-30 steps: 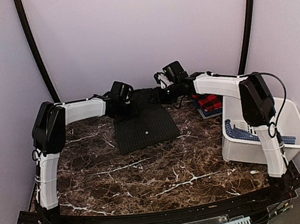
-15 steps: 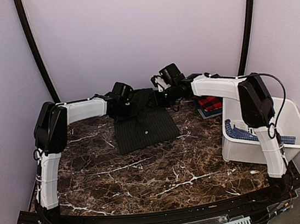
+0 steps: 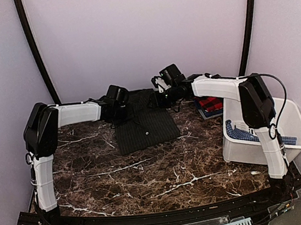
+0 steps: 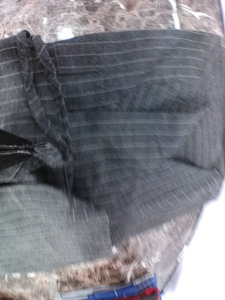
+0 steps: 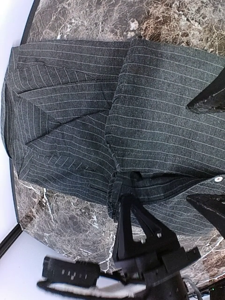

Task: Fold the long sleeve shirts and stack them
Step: Smooth out the 2/3-rectangle-folded shirt at the center of the board.

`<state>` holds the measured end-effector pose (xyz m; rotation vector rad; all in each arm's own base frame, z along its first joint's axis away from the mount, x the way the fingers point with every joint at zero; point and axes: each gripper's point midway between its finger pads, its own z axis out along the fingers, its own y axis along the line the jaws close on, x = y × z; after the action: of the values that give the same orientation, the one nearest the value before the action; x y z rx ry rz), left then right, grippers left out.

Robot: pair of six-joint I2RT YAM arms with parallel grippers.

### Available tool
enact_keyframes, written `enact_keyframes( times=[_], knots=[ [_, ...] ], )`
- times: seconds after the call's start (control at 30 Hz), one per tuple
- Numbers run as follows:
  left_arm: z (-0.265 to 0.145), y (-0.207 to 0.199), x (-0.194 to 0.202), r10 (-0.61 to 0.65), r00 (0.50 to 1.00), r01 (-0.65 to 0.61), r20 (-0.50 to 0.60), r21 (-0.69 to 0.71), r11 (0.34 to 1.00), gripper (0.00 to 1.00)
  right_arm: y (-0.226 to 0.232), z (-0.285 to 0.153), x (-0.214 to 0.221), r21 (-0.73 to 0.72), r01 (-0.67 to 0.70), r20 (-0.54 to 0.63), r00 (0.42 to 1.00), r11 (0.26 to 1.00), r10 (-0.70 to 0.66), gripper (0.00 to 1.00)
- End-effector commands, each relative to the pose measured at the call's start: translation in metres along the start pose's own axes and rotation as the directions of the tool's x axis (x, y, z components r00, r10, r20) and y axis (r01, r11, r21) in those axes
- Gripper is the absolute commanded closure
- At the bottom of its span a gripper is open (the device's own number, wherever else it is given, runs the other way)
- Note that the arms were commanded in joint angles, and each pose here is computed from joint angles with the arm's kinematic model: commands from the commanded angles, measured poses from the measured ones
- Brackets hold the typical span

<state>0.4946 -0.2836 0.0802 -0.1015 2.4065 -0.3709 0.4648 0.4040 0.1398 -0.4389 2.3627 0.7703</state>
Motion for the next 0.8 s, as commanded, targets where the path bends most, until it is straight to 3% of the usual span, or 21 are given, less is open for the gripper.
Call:
enact_keyframes(
  times=[0.0,0.2,0.4,0.77],
  knots=[
    [-0.030,-0.033,-0.034,-0.030,0.994,0.014,0.110,0.146,0.989,1.00,-0.003,0.003,0.006,0.025,0.018,-0.007,1.000,1.000,-0.018,0.45],
    [-0.022,-0.051,-0.033,-0.019,0.993,-0.009,0.112,0.246,0.969,1.00,-0.005,-0.004,0.004,0.046,0.021,0.007,1.000,0.999,-0.021,0.45],
    [-0.001,-0.070,-0.019,0.008,0.998,-0.032,0.069,0.350,0.936,0.78,-0.007,-0.012,0.002,0.064,0.022,0.016,1.000,0.998,-0.023,0.45],
    [-0.002,-0.074,-0.042,-0.025,0.996,-0.013,0.083,0.429,0.903,0.57,-0.009,-0.030,0.006,0.090,0.033,0.016,0.999,0.995,-0.035,0.45]
  ],
)
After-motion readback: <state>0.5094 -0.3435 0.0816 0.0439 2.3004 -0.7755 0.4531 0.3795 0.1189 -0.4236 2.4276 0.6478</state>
